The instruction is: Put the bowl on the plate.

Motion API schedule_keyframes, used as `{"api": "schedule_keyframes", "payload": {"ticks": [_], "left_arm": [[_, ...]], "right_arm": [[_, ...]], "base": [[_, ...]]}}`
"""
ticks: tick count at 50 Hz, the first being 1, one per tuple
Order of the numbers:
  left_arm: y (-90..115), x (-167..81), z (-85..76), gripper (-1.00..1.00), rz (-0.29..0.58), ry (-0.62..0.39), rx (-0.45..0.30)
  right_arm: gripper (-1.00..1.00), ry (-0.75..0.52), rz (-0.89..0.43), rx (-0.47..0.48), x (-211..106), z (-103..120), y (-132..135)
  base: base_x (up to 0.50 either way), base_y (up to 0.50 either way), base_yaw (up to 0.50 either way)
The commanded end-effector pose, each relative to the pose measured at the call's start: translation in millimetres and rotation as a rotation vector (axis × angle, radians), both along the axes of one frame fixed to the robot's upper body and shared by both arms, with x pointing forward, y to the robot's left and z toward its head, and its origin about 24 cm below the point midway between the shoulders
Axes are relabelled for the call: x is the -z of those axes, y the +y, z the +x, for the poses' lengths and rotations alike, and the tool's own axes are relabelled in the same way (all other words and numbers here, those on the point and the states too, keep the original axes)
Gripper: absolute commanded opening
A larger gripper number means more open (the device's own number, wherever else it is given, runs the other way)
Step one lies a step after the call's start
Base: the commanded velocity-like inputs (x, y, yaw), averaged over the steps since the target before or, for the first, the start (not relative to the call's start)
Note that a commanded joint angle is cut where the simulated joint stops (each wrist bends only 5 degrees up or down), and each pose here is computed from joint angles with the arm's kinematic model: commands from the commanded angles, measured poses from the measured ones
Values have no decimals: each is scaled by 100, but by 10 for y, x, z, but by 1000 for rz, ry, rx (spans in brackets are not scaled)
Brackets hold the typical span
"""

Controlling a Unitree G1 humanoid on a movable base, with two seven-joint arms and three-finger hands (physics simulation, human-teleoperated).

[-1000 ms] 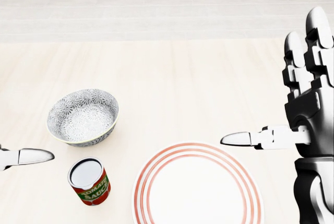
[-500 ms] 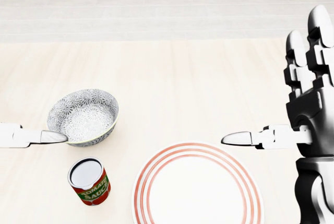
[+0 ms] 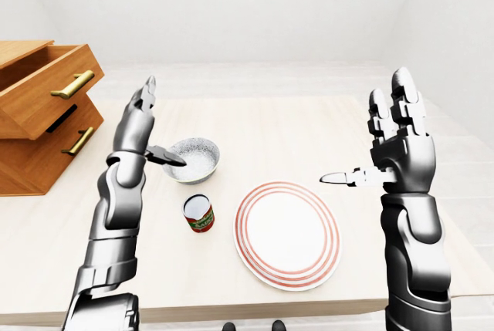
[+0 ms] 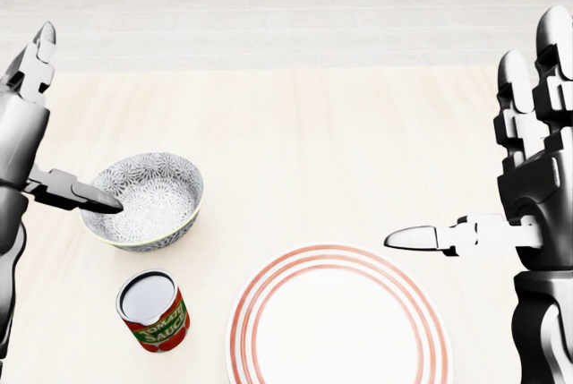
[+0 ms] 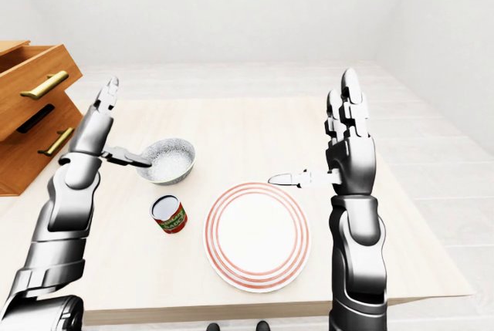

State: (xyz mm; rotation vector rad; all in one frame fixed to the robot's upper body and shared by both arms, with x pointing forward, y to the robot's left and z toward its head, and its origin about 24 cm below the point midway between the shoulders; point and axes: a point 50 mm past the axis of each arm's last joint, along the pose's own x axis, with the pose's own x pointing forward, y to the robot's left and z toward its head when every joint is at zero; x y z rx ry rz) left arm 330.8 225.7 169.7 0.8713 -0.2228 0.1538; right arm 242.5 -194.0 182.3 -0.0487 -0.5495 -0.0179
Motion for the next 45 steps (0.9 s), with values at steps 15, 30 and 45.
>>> {"api": "schedule_keyframes", "payload": {"ticks": [15,30,45], "left_arm": [[59,119,149,100,336,114,-127],[50,274,170,100,446,160,-172],[42,408,146,100,477,182,-190]], "right_arm": [[100,11,-11,7,29,-16,14],[100,25,-7,10,55,12,-4],[100,34,-7,10,71,27,-8]], "base": [[0,0,0],[0,0,0],[0,0,0]]}}
